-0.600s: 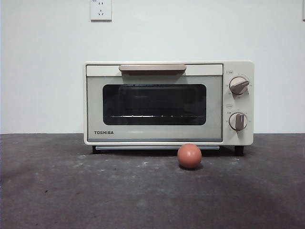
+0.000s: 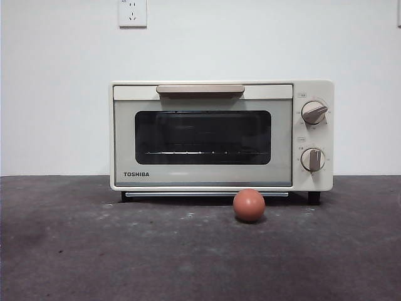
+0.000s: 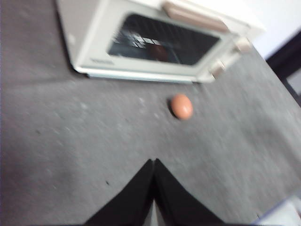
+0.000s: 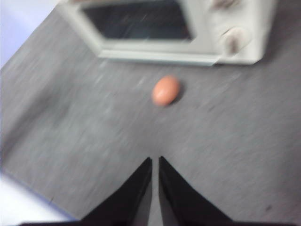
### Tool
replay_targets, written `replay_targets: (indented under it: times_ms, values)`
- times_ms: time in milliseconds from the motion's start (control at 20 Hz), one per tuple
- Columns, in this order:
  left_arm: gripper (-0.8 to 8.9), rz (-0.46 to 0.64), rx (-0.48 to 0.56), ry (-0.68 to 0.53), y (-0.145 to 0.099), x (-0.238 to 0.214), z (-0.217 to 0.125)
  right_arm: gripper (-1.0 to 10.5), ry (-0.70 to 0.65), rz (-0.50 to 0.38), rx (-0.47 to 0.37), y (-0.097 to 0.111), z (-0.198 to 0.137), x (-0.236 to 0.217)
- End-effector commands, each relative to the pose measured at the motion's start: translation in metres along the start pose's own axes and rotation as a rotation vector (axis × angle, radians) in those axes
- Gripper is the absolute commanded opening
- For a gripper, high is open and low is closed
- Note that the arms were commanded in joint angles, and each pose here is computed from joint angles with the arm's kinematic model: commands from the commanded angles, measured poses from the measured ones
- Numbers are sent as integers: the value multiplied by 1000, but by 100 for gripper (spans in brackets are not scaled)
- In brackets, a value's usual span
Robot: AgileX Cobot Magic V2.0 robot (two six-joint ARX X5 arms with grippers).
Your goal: Eggoven
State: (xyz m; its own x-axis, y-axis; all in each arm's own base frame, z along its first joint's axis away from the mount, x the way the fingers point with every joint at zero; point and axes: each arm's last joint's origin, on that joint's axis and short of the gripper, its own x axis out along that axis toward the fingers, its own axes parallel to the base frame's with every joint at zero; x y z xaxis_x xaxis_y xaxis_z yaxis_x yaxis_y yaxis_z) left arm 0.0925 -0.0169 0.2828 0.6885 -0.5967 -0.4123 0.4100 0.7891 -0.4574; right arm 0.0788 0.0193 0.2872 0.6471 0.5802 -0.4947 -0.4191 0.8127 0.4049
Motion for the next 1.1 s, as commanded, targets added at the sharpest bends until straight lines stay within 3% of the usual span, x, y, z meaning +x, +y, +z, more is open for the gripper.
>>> replay_targets:
  times_ms: [50, 300, 350, 450, 500, 750, 1000, 1100]
  values:
    - [7, -24, 80, 35, -6, -2, 7, 4, 35, 39, -55, 3, 4, 2]
    - [7, -38, 84, 53, -8, -2, 7, 28, 63, 70, -68, 5, 4, 6]
    - [7, -38, 84, 53, -8, -2, 7, 99, 58, 72, -72, 5, 5, 6]
    - [7, -38, 84, 53, -8, -2, 7, 354, 43, 72, -64, 5, 7, 6]
    - [7, -38, 84, 53, -8, -2, 7, 389, 40, 72, -30, 5, 8, 6]
    - [7, -38, 85, 51, -8, -2, 8, 387, 43, 78, 39, 1, 17, 18]
    - [7, -39, 87, 49, -8, -2, 8, 379, 51, 152, 73, 2, 39, 54]
    - [7, -39, 87, 48, -8, -2, 8, 379, 75, 118, 67, 4, 44, 78]
